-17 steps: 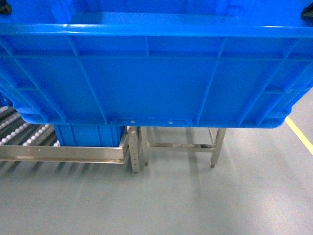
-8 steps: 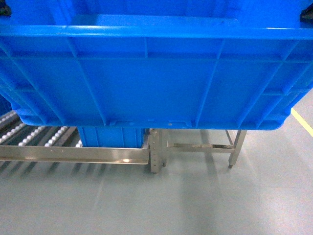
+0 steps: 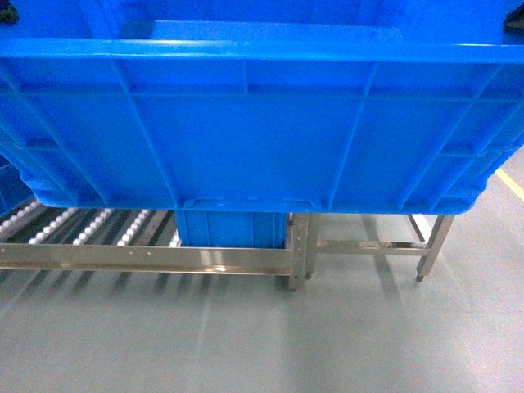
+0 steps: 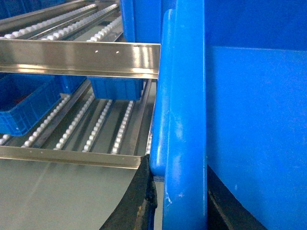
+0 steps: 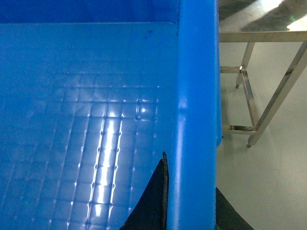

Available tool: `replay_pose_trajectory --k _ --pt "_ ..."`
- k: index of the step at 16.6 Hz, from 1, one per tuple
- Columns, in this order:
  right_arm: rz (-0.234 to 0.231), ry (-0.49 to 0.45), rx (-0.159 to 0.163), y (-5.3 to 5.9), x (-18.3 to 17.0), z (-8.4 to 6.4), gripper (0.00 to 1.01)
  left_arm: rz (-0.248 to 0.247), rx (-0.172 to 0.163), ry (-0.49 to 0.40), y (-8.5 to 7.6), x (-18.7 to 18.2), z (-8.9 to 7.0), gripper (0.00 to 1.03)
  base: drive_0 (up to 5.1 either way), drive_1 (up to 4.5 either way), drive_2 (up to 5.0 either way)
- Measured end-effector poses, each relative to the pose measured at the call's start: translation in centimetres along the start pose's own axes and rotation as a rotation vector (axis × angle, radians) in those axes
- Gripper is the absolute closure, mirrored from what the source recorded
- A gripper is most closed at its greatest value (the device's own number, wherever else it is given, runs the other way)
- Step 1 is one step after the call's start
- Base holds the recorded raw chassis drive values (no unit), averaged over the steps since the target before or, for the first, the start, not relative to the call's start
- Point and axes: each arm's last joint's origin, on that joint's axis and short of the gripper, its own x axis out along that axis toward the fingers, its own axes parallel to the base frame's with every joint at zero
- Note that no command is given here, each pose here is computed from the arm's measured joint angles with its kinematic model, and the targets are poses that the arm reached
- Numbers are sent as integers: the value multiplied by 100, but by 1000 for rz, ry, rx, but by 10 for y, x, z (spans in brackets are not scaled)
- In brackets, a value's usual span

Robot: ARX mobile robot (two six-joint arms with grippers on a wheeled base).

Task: Place box next to blue box on left shelf

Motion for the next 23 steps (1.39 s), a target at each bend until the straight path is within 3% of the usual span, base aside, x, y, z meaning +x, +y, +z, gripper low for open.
replay_pose_trajectory --k 23 --pt "0 0 1 0 0 0 94 -1 0 1 0 0 0 87 -496 241 241"
